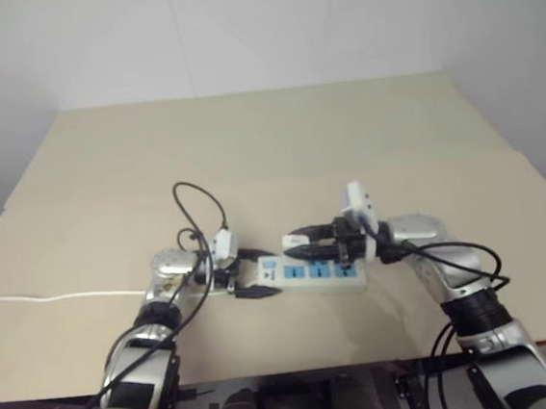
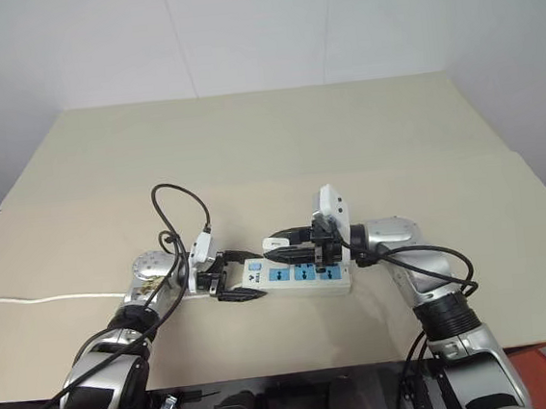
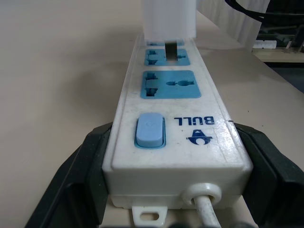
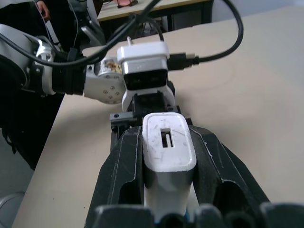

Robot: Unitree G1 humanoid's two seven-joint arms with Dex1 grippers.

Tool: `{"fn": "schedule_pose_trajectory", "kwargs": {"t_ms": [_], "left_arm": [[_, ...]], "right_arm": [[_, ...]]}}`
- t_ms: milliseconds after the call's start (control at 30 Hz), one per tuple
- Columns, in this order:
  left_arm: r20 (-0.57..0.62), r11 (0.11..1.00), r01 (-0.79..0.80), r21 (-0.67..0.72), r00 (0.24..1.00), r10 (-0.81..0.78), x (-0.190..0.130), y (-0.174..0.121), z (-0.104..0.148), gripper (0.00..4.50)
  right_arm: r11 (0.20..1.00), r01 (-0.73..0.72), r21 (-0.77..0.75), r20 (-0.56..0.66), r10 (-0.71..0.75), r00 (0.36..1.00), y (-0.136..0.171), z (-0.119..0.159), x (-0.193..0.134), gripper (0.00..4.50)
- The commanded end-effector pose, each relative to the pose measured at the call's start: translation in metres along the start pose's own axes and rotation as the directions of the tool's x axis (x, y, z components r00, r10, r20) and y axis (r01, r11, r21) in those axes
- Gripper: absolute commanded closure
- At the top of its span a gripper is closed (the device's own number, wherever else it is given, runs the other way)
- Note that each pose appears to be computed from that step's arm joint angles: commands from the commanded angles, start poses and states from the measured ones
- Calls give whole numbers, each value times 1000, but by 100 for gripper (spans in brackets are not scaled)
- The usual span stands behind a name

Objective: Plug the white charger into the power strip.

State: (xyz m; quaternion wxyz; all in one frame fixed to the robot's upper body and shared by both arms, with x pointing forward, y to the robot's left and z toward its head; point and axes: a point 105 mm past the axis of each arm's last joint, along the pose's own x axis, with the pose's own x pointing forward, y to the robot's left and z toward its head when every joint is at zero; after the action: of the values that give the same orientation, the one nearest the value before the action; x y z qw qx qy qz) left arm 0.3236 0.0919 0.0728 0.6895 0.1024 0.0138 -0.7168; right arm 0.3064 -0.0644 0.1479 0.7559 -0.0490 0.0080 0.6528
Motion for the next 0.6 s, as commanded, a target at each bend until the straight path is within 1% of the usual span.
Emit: {"fn": "schedule_pose_trajectory", "kwargs": {"t_ms": [33,300,600], "left_arm": [[-4,1000,-1,16,1000,1,-3,0,2,121],[1,1000,-11,23,1000,11,-3,2,4,121],[3,1000,-20,24,1000,20,-4,3,4,121]], "right_arm": [[997,-20,-70,28,22,999,-1,14,3,336],[996,-20,-84,15,22,1000,-10,12,5,336],[996,-38,-85,-20,36,999,-9,2,0,336]]}}
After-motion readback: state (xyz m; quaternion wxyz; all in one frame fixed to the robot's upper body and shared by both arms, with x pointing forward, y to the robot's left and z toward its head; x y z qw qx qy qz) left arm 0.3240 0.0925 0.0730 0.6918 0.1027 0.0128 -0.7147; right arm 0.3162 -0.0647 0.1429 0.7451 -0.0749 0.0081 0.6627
